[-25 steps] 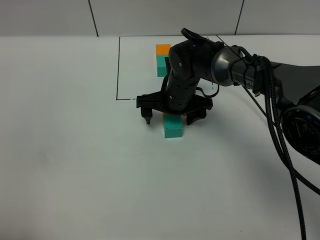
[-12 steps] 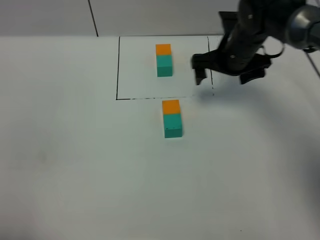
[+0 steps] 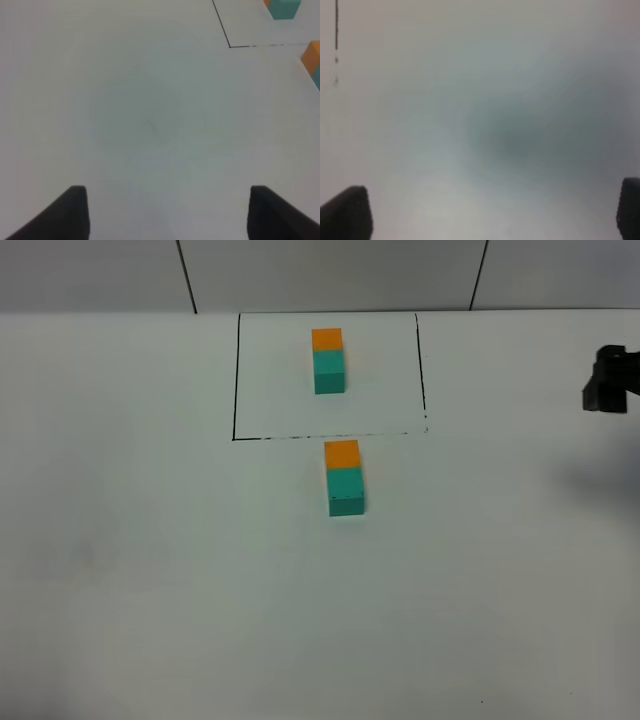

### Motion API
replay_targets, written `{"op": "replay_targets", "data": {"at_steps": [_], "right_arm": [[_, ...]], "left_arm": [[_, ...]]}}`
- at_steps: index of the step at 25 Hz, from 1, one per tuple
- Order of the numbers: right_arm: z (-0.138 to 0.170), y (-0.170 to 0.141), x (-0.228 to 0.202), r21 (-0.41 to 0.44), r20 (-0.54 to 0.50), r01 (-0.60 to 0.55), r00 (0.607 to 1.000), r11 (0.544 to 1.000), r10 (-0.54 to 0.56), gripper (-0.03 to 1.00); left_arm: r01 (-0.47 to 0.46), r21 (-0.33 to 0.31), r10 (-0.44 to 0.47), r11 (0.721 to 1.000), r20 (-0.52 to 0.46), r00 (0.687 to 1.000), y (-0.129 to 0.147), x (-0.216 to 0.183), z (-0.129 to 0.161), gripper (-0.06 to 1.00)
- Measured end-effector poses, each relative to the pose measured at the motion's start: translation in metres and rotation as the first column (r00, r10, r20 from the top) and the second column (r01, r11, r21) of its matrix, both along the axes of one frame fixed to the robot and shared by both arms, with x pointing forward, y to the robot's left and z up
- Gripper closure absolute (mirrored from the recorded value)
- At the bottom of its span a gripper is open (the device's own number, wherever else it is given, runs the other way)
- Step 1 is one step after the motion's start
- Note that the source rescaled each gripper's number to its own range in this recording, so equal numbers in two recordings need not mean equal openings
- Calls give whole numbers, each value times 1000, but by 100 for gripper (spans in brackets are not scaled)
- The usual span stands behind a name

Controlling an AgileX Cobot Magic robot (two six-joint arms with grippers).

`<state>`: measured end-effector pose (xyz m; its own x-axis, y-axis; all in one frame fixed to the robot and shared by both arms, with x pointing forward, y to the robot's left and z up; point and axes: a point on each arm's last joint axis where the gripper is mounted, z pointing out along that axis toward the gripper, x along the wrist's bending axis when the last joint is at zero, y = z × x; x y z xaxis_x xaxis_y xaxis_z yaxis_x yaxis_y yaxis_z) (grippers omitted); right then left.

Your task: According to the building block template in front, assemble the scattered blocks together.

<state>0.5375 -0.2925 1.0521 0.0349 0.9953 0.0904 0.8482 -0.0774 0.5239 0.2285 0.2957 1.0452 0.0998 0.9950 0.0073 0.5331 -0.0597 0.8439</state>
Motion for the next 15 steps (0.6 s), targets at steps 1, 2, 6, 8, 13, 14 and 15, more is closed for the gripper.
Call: {"op": "replay_targets", "data": {"at_steps": [1, 2, 6, 8, 13, 14, 15], "right_arm": [[6, 0, -16, -8, 8, -5, 1000, 1000, 5, -3], [11, -1, -32, -18, 15, -9, 1000, 1000, 9, -3], [18, -2, -92, -40, 53, -17, 998, 999, 19, -3], [17, -3, -120, -41, 83, -16, 996, 999, 20, -3], [5, -1, -185, -22, 178, -19, 984, 1000, 22, -3], [4, 0, -196, -14, 204, -26, 979, 1000, 28, -3], [0, 2, -206, -15, 207, -43, 977, 999, 45, -3]], "left_arm": [[0, 0, 0, 1000, 0, 1000, 0, 0, 0, 53], [0, 0, 0, 1000, 0, 1000, 0, 0, 0, 53], [0, 0, 0, 1000, 0, 1000, 0, 0, 0, 53], [0, 0, 0, 1000, 0, 1000, 0, 0, 0, 53], [0, 0, 0, 1000, 0, 1000, 0, 0, 0, 53], [0, 0, 0, 1000, 0, 1000, 0, 0, 0, 53], [0, 0, 0, 1000, 0, 1000, 0, 0, 0, 53]]}}
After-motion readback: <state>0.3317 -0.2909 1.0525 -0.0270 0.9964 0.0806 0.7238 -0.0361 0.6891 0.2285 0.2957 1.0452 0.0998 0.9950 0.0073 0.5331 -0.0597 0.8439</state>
